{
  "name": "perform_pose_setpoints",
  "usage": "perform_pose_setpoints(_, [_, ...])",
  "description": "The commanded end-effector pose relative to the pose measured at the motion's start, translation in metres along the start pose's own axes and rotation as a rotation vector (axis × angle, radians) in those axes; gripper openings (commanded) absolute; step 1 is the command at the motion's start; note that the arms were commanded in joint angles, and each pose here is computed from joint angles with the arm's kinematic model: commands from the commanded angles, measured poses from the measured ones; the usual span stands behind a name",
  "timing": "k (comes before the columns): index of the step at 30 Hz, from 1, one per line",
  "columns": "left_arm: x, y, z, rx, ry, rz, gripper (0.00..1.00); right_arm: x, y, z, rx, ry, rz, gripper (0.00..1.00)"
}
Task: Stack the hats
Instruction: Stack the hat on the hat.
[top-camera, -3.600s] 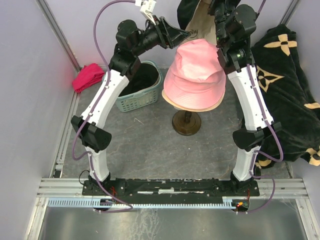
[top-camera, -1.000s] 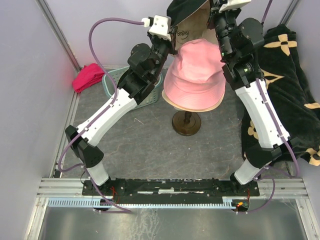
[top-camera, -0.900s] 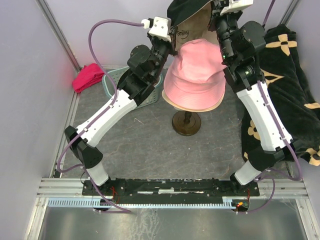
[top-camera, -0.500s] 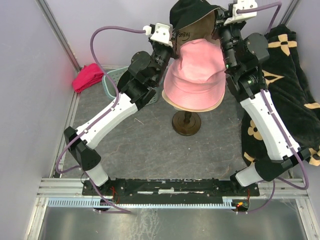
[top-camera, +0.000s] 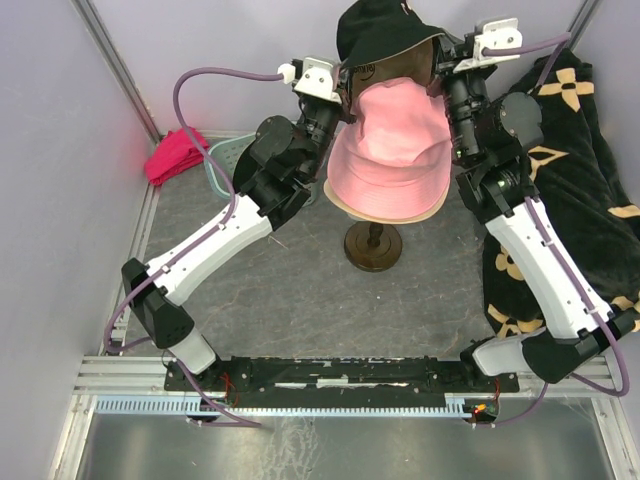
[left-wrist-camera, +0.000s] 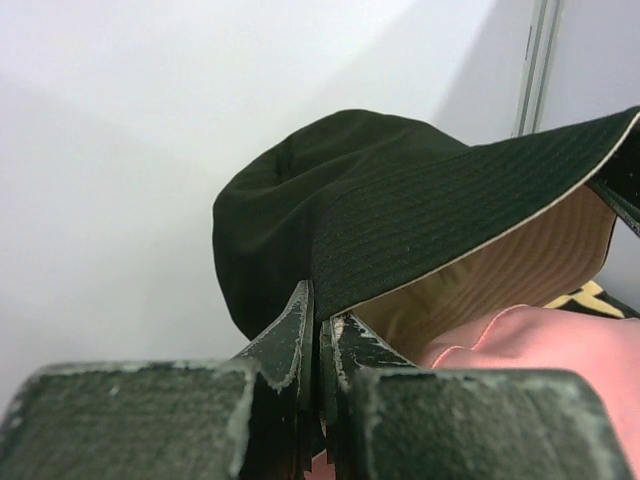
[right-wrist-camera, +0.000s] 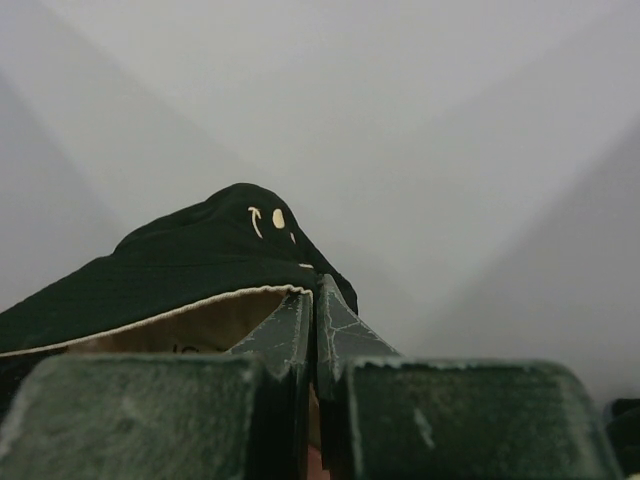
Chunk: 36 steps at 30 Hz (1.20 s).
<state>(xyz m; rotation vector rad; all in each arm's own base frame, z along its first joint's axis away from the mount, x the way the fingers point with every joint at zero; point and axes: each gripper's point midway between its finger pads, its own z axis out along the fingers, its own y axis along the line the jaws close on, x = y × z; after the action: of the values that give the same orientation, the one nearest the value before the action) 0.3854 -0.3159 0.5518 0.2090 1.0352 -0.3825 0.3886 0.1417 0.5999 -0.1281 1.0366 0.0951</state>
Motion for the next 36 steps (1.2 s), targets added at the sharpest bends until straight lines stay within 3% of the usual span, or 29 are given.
perform_pose_setpoints(1, [-0.072,0.027,-0.011,-0.083,-0.163,-0.032,0.03,-0.06,-0.036,-0.018,0.12,-0.158,0.045,0.02])
perform_pose_setpoints(24, [-0.096,-0.003,-0.037,-0.023,-0.19,-0.022,0.03,-0.067,-0.05,-0.073,0.116,-0.183,0.095,0.02])
perform_pose_setpoints(36, [-0.094,0.002,-0.05,-0.048,-0.188,-0.009,0.03,-0.058,-0.047,-0.086,0.098,-0.165,0.122,0.02])
